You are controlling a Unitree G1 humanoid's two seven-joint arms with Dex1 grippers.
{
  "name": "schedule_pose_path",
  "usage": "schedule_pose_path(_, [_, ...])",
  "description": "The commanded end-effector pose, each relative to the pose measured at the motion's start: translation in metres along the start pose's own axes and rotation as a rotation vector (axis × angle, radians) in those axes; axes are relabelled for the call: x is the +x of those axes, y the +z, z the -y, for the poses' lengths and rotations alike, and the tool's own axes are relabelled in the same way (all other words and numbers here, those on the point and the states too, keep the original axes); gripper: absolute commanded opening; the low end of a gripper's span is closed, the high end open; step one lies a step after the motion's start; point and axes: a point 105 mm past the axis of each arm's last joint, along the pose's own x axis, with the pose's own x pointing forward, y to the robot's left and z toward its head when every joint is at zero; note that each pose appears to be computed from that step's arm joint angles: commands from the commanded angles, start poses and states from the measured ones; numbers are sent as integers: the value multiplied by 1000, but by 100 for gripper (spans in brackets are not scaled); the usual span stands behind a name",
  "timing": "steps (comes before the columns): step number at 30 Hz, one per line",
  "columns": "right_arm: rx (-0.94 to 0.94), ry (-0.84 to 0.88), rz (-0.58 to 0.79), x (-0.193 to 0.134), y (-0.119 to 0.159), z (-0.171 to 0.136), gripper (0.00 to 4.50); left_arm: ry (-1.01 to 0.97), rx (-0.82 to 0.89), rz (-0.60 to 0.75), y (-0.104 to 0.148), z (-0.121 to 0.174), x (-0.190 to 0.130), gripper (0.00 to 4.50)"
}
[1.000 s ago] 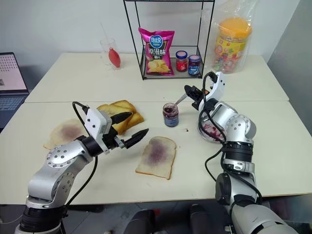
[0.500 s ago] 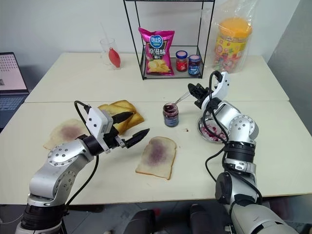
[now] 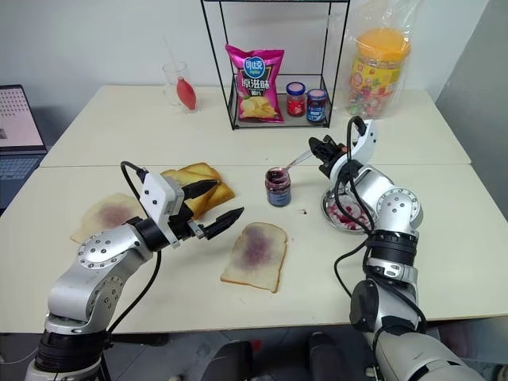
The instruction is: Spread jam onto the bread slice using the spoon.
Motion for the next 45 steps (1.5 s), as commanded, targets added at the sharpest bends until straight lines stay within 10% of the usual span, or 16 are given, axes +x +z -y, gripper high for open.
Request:
schedule_pose_path(1, [40, 28, 33, -4, 9, -4, 6, 3, 33, 40, 13, -1, 0, 450])
schedule_pose_path(26, [71, 133, 60, -21, 24, -29, 6, -23, 31, 30, 9, 0, -7, 450])
schedule_pose_path(45, [-295, 281, -269, -57, -92, -69, 6, -266, 156, -291, -56, 19, -92, 450])
